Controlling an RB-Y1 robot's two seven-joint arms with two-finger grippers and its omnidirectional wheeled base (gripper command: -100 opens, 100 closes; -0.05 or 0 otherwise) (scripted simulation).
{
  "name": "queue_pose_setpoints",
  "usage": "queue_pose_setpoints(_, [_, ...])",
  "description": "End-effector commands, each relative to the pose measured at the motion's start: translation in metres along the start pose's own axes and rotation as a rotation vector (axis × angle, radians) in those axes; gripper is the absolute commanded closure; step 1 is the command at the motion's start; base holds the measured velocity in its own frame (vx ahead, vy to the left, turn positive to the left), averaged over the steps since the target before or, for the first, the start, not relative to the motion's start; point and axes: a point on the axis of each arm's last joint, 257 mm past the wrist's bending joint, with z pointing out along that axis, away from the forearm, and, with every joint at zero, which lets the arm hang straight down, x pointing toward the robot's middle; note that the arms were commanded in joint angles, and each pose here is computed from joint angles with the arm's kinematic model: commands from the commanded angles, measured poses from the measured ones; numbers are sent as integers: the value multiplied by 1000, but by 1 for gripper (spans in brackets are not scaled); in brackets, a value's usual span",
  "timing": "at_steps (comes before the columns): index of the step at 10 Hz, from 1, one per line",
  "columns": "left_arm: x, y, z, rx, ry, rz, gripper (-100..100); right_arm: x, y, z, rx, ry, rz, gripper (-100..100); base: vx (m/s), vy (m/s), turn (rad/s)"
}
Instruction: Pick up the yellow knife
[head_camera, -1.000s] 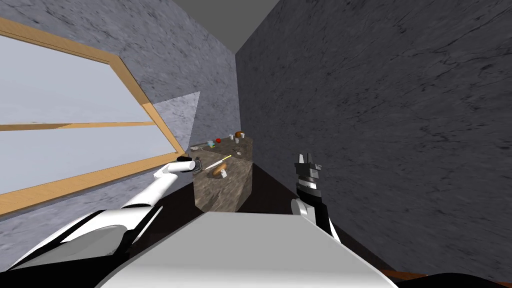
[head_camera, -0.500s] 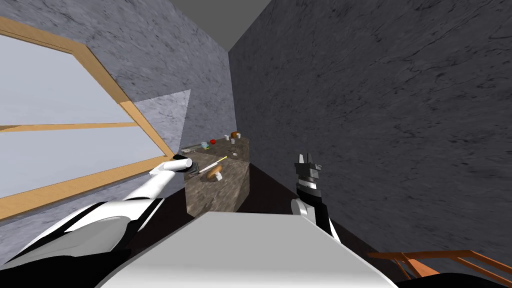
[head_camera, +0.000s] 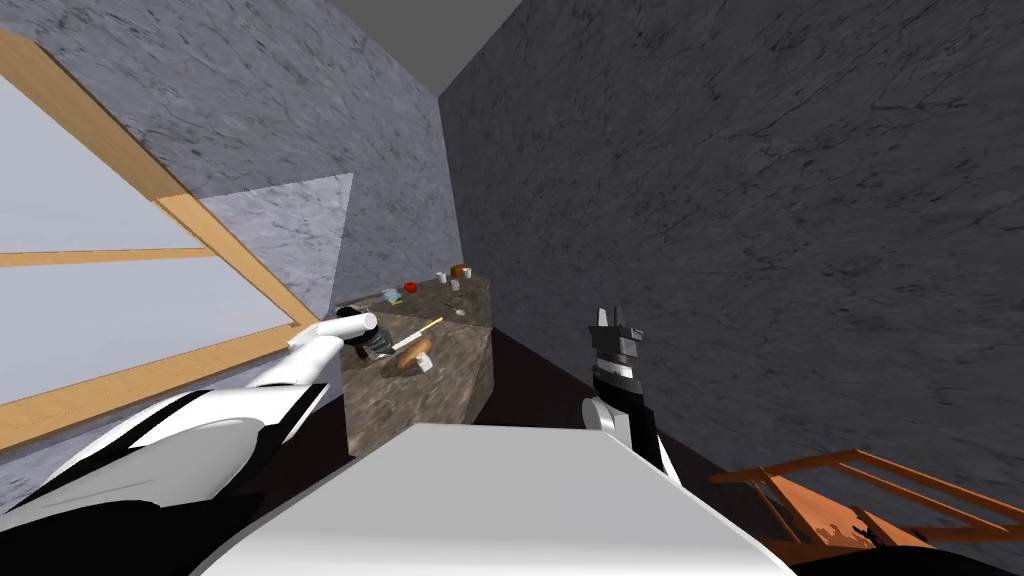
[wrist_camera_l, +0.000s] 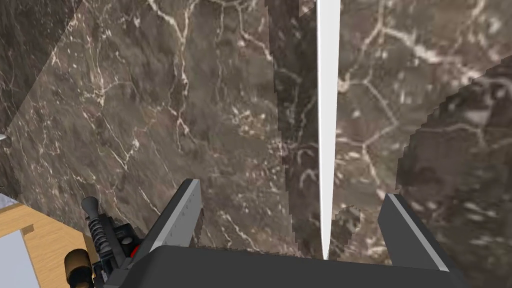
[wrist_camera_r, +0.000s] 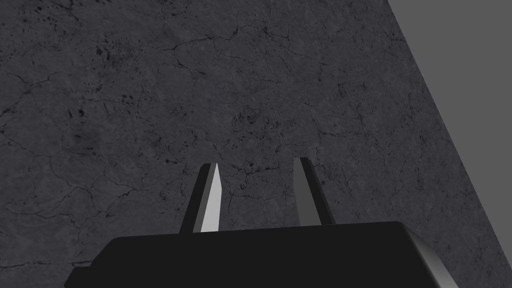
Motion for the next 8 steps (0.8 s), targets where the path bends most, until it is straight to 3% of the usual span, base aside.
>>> queue_pose_setpoints(1, [-7,9,-1,-51,-14,-28,-100,0,0,0,0,0,0,0,47,8,-81])
queue_pose_setpoints(8, [-34,40,-17,-248,-49,-197,-100,0,0,0,0,0,0,0,57,16,-132])
